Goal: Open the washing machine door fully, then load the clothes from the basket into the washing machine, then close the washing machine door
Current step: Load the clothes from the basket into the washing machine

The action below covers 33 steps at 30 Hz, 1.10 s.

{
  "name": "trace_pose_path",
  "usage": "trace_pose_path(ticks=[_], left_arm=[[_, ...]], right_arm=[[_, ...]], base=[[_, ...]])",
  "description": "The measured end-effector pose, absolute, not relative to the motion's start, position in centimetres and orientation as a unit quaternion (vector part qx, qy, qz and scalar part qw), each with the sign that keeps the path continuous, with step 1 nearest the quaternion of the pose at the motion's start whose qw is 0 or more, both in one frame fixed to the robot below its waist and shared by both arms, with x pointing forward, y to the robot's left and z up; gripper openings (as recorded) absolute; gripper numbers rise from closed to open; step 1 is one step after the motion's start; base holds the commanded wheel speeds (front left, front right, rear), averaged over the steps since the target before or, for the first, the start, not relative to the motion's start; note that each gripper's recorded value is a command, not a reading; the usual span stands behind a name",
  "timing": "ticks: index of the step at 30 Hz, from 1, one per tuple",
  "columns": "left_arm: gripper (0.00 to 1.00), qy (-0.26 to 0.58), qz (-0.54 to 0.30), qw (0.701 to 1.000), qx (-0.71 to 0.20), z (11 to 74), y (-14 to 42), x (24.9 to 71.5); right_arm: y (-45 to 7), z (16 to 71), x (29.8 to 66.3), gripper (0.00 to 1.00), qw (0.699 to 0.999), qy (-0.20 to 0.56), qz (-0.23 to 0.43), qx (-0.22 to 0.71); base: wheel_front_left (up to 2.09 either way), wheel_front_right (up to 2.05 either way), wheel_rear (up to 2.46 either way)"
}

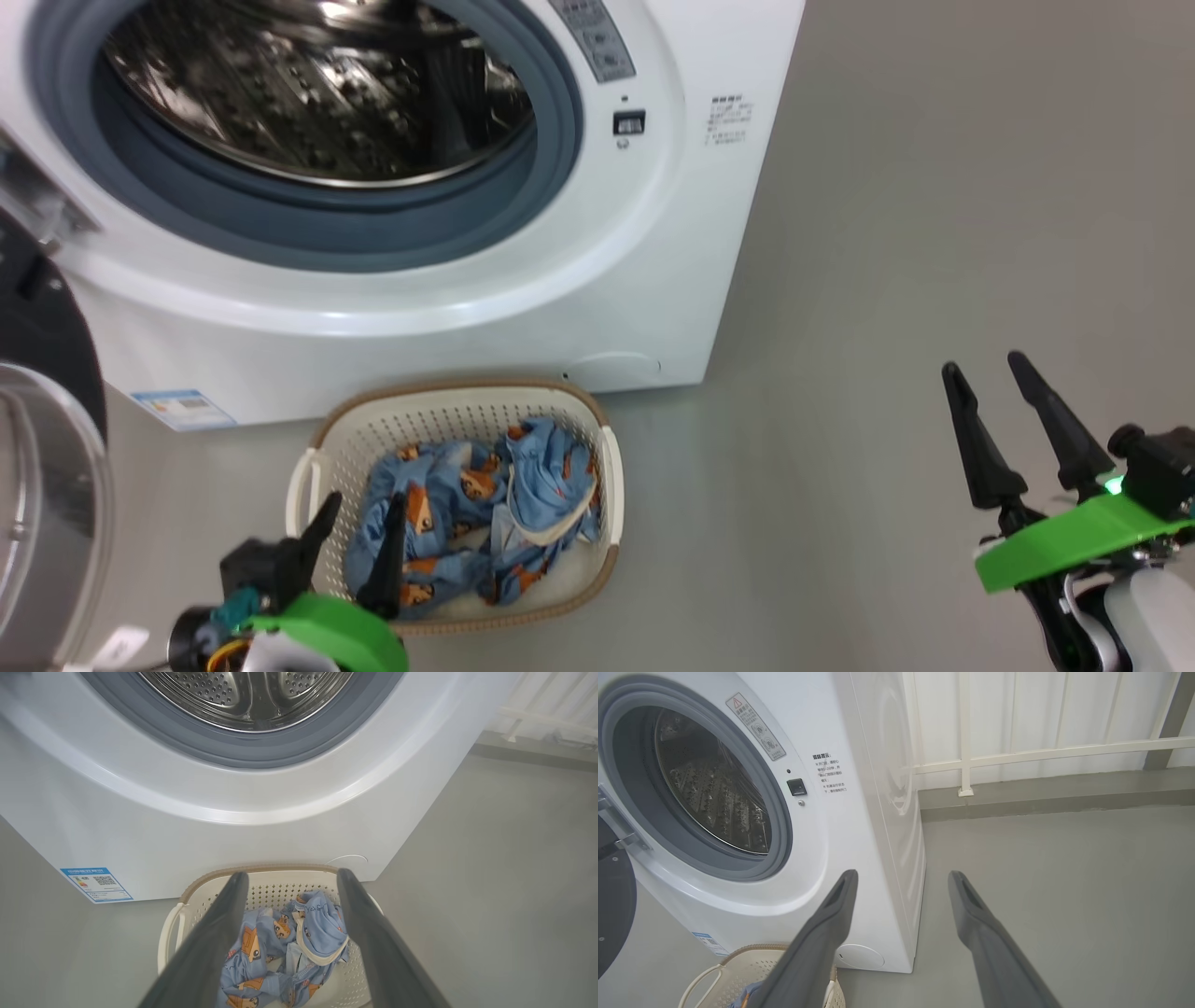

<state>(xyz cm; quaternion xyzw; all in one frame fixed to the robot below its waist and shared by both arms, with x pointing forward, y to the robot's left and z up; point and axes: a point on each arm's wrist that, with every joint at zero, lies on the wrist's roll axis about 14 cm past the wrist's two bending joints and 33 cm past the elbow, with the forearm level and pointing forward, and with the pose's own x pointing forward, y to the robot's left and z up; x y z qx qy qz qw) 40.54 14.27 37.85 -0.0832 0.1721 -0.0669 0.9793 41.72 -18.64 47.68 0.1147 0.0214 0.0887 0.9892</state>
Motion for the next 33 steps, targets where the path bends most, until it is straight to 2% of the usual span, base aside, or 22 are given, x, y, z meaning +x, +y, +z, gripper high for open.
trace_pose_path(ticks=[8, 33], left_arm=[[1.00, 0.231, -0.084, 0.967, -0.066, 34.2, 13.1, 43.6], [1.00, 0.429, -0.085, 0.899, 0.002, 21.1, 13.7, 48.5]], right_arm=[[-18.4, 46.3, 44.0, 1.00, 0.988, 0.032, 0.090, 0.117], [-18.4, 39.8, 50.5, 1.00, 0.988, 0.070, 0.090, 0.109]], base=[[0.00, 0.00, 0.00], [0.00, 0.00, 0.00]])
